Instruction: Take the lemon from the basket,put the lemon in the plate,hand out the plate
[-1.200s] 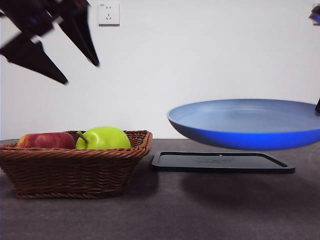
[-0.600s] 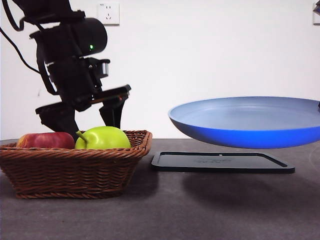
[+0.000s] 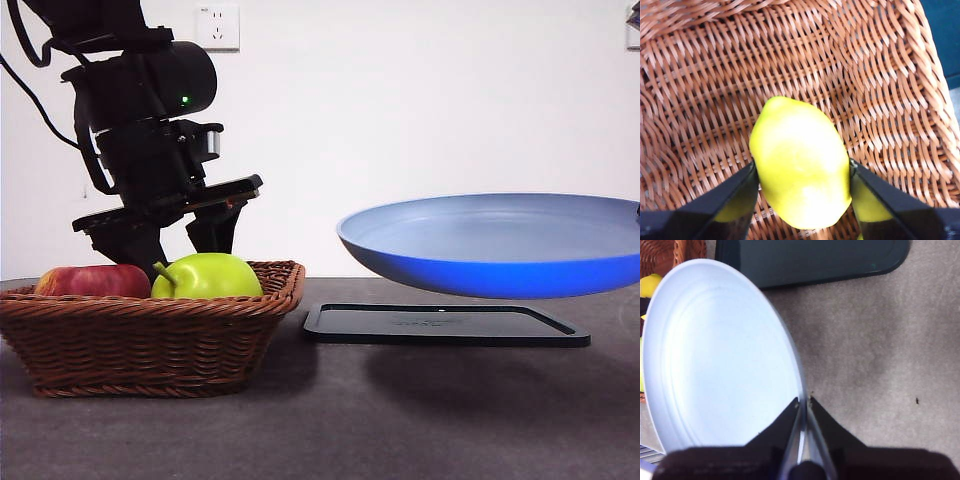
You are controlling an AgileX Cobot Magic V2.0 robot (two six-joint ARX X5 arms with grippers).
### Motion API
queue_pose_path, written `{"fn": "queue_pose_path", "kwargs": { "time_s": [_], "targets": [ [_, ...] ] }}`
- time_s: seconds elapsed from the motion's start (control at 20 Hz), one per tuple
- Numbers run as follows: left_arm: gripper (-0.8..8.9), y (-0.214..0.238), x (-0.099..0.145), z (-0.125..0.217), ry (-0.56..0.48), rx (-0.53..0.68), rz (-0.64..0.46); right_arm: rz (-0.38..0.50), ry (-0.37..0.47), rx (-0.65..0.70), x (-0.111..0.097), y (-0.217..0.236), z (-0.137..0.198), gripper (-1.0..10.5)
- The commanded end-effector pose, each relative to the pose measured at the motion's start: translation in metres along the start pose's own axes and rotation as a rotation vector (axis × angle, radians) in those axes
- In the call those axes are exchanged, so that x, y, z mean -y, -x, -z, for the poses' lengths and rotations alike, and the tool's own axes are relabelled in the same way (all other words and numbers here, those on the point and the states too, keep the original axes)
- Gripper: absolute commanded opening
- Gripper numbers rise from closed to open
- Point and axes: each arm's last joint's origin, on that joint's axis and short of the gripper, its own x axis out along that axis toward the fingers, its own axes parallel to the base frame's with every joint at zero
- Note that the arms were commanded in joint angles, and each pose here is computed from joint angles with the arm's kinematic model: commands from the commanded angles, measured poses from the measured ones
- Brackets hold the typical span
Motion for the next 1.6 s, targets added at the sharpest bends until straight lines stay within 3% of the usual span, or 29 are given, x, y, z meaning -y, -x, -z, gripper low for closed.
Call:
{"fn": "queue_pose_path", "kwargs": {
  "time_s": [0.05, 0.15, 0.25, 0.35, 0.5, 0.65, 0.85, 1.15, 1.3, 1.6],
  "targets": [
    [2.17, 0.02, -0.001, -0.007, -0.016, 0.058, 0.002, -0.011, 0.021, 0.021, -0.003, 0.003, -0.005, 0.0],
    [2.17, 0.06, 0.003, -0.009, -0.029, 0.165, 0.035, -0.011, 0.02, 0.022, -0.003, 0.002, -0.006, 0.0],
    [2.17, 0.104, 0.016, -0.004, -0.075, 0.272, 0.196, -0.013, -0.006, 0.013, -0.002, 0.0, -0.006, 0.0],
    [2.17, 0.137, 0.04, 0.006, -0.168, 0.342, 0.364, -0.015, -0.015, -0.001, -0.001, -0.003, -0.007, 0.0],
    [2.17, 0.14, 0.093, 0.024, -0.318, 0.335, 0.469, -0.064, -0.018, -0.022, -0.002, -0.005, -0.007, 0.0],
    [2.17, 0.125, 0.136, 0.039, -0.437, 0.332, 0.435, -0.075, -0.012, -0.034, -0.004, -0.006, -0.006, 0.0],
    [2.18, 0.096, 0.169, 0.054, -0.531, 0.275, 0.409, -0.09, -0.014, -0.049, -0.005, -0.006, -0.004, 0.0],
    [2.25, 0.07, 0.183, 0.063, -0.561, 0.199, 0.39, -0.086, -0.023, -0.067, -0.004, -0.006, -0.003, 0.0],
    [3.29, 0.07, 0.182, 0.063, -0.58, 0.198, 0.386, -0.085, -0.026, -0.072, -0.004, -0.006, -0.002, 0.0],
    [3.42, 0.069, 0.179, 0.067, -0.579, 0.145, 0.371, -0.084, -0.03, -0.078, -0.004, -0.006, -0.001, 0.0]
  ]
}}
